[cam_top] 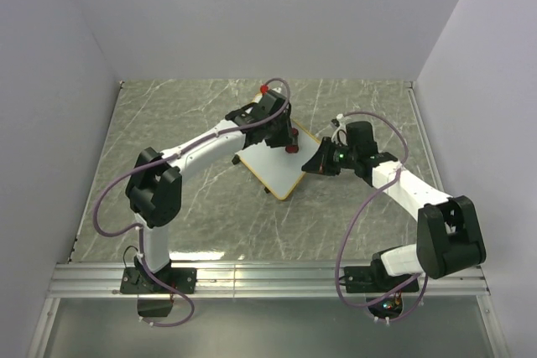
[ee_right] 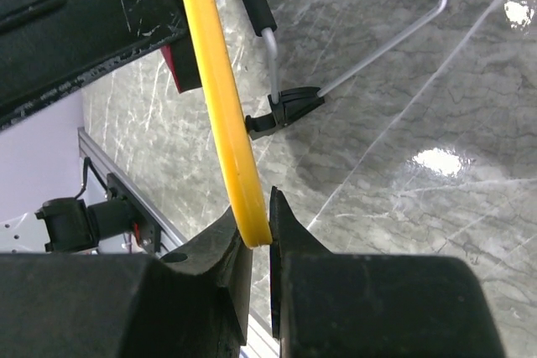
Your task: Erase the whiteboard
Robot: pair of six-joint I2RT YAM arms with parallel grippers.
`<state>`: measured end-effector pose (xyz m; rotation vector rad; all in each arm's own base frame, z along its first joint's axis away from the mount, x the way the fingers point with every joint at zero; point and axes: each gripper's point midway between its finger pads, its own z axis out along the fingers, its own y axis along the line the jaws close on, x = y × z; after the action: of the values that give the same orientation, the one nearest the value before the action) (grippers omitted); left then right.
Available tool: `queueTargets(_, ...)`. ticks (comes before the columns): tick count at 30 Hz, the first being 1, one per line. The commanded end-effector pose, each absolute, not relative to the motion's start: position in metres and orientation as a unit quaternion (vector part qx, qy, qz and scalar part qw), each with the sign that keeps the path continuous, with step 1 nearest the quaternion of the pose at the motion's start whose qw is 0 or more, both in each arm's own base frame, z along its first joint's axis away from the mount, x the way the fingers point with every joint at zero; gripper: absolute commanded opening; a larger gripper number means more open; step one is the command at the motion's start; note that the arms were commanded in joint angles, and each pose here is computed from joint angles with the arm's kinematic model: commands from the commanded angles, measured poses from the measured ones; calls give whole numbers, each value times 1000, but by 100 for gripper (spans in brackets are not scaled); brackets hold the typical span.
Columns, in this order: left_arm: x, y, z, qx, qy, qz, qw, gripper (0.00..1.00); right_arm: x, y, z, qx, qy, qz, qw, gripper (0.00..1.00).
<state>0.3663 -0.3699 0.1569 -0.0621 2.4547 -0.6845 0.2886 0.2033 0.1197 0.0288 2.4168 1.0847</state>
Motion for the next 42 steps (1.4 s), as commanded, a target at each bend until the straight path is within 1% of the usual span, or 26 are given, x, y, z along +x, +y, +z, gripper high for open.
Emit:
queueTargets(1, 398, -363, 136, -43, 912, -287, 290, 0, 280, 220, 137, -50, 878, 413, 236, 0)
queueTargets(3, 402, -341, 121, -56, 919, -272, 281, 0, 281, 220, 138, -47, 879, 413, 235, 0)
queueTargets(7, 427, -274, 96, -107, 926, -238, 274, 0, 280, 223, 135, -46, 883, 410, 225, 0)
queueTargets(10, 437, -241, 78, -128, 928, -224, 268, 0, 281, 221, 133, -50, 888, 400, 221, 0)
queueTargets(15, 454, -218, 68, -135, 931, -211, 265, 0, 280, 220, 130, -51, 892, 394, 214, 0)
queueTargets(18, 464, -221, 76, -122, 929, -216, 275, 0, 280, 221, 128, -51, 894, 392, 212, 0)
queueTargets(21, 471, -234, 97, -102, 922, -236, 289, 0, 281, 220, 127, -53, 896, 388, 211, 0)
queueTargets(26, 468, -285, 141, -28, 910, -278, 308, 0, 278, 219, 120, -54, 899, 381, 208, 0)
queueTargets(30, 449, -325, 159, -3, 903, -308, 301, 0, 275, 219, 113, -49, 899, 385, 202, 0)
queueTargets(31, 435, -340, 160, -2, 902, -318, 290, 0, 274, 219, 111, -48, 900, 385, 200, 0)
queueTargets(33, 422, -355, 166, 2, 896, -338, 288, 0, 274, 219, 111, -50, 900, 384, 202, 0)
queueTargets(34, 409, -364, 157, 3, 899, -340, 275, 0, 274, 219, 111, -52, 900, 383, 202, 0)
queueTargets(37, 404, -362, 154, -5, 902, -334, 275, 0, 275, 218, 113, -55, 900, 381, 206, 0)
queueTargets(39, 408, -351, 150, -18, 909, -312, 277, 0, 275, 219, 115, -57, 899, 382, 207, 0)
queueTargets(42, 414, -338, 154, -38, 906, -314, 281, 0, 273, 218, 114, -56, 899, 382, 208, 0)
